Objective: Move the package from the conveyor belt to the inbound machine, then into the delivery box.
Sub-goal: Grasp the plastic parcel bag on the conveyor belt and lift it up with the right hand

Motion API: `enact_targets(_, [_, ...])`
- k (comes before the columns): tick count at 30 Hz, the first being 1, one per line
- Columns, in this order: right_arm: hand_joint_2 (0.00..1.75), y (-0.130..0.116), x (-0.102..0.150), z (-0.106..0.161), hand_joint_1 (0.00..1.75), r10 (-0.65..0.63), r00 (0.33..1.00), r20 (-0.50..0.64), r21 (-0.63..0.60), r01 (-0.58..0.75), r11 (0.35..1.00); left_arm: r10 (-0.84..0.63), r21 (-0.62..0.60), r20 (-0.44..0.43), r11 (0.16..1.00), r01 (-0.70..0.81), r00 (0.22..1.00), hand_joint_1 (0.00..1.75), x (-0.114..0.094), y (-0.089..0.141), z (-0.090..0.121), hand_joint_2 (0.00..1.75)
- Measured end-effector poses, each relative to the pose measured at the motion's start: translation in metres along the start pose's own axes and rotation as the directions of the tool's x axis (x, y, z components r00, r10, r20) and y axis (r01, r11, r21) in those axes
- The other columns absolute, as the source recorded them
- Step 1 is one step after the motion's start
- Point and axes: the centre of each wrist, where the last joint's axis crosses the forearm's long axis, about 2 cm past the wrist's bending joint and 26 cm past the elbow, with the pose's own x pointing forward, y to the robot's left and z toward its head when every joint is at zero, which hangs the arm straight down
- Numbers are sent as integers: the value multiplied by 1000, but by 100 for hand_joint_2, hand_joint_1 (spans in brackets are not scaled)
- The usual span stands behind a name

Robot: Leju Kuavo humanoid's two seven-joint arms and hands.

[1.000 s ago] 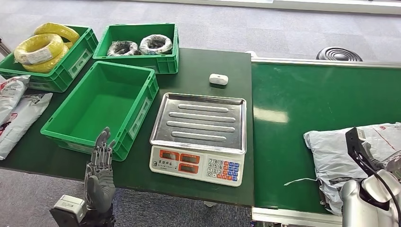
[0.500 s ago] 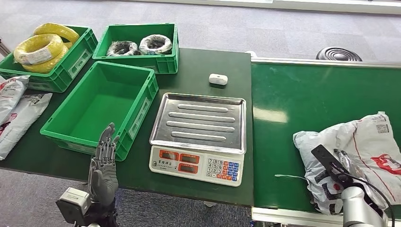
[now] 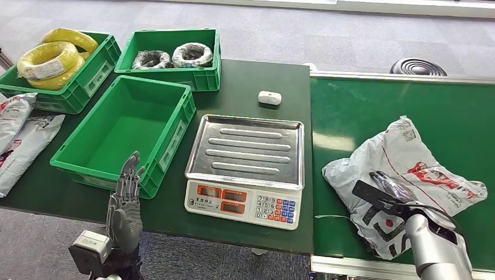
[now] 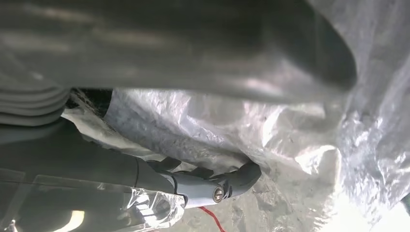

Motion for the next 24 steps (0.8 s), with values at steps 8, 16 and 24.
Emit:
enact_targets(8, [175,-18,5,-8,175,60,998,24,24,-60,998,-32,40,-16,999,32,999,0,0,5,10,0])
enact_targets(16, [0,-31,18,-18,175,103,994,41,18,-104,994,-52,76,-29,996,54,998,0,2,9,17,0])
enact_targets(24, [0,-39,29,-26,175,128,991,48,4,-129,992,-65,104,-37,992,68,997,0,3,13,23,0])
